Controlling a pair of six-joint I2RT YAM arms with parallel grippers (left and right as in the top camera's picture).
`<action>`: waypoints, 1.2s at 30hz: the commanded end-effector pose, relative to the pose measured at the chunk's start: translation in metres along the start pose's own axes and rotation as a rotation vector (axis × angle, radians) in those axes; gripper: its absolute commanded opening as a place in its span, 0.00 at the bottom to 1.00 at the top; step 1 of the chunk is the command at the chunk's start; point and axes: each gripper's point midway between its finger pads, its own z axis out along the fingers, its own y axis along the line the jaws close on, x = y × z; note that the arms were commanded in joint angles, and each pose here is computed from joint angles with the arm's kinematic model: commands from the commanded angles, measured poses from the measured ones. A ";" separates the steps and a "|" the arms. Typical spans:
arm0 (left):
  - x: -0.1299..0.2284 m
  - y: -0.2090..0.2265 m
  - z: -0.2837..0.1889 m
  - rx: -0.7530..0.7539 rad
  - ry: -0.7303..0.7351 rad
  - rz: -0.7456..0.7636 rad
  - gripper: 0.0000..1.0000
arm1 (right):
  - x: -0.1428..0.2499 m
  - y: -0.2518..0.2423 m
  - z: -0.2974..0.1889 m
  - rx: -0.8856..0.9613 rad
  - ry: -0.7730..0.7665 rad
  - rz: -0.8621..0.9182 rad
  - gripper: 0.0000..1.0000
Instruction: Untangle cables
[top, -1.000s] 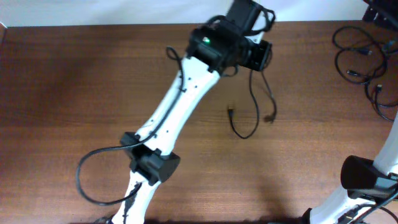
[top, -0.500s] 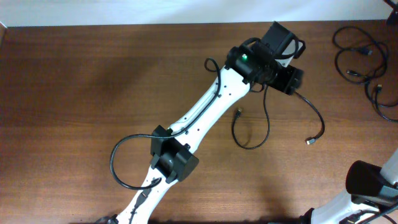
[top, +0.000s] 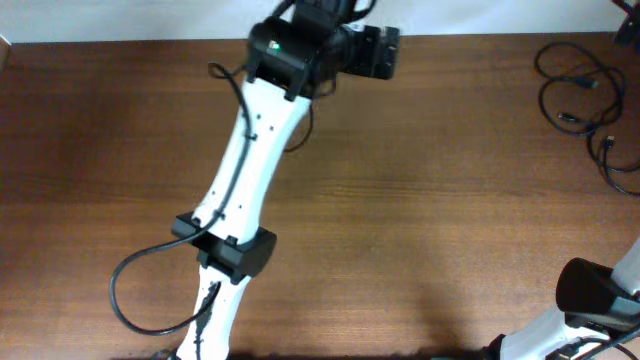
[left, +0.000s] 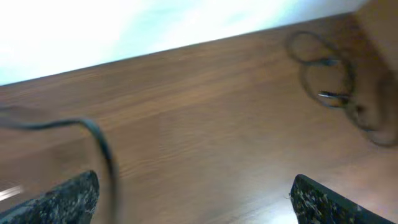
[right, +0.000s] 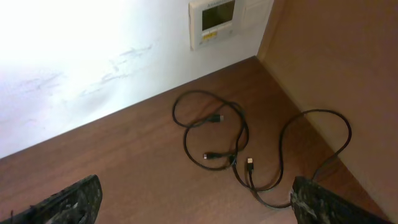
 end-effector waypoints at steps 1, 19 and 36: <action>0.053 -0.104 0.054 0.257 0.139 0.100 0.99 | 0.001 0.002 0.003 -0.010 0.004 -0.002 0.96; -0.023 0.130 -0.100 -0.408 -0.110 -0.095 0.99 | 0.039 0.092 0.061 -0.151 0.118 -0.100 0.92; 0.016 0.238 -0.221 -0.659 -0.092 -0.290 0.99 | 0.234 0.346 0.161 -0.079 0.290 -0.005 0.90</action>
